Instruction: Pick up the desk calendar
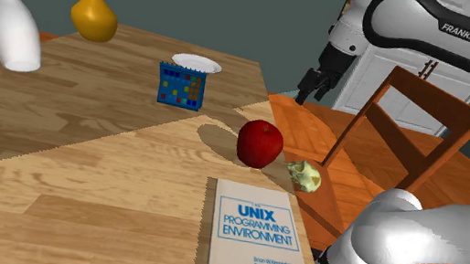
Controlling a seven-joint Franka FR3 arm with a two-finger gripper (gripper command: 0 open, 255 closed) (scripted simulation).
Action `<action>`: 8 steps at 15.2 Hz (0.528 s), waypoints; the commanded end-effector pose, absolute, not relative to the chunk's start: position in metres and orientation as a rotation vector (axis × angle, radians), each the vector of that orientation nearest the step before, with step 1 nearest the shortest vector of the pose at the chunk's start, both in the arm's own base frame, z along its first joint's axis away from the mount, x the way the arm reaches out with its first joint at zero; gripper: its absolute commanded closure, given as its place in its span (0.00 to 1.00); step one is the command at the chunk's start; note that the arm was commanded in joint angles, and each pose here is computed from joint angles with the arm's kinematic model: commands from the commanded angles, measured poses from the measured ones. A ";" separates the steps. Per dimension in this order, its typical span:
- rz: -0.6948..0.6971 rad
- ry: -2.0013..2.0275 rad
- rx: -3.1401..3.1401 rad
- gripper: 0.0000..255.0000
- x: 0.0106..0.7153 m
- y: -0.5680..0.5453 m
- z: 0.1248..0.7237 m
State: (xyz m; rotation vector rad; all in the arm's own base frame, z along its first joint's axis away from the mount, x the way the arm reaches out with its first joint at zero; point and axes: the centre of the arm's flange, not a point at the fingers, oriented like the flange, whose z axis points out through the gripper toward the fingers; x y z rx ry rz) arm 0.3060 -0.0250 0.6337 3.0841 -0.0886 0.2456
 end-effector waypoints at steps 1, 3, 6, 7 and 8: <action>0.246 -0.089 3.084 0.00 0.306 -0.025 0.634; 0.239 0.002 3.081 0.00 0.332 -0.020 0.634; 0.229 0.137 3.071 0.00 0.371 -0.009 0.635; 0.225 0.182 3.067 0.00 0.384 -0.004 0.635; 0.222 0.227 3.062 0.00 0.396 0.001 0.636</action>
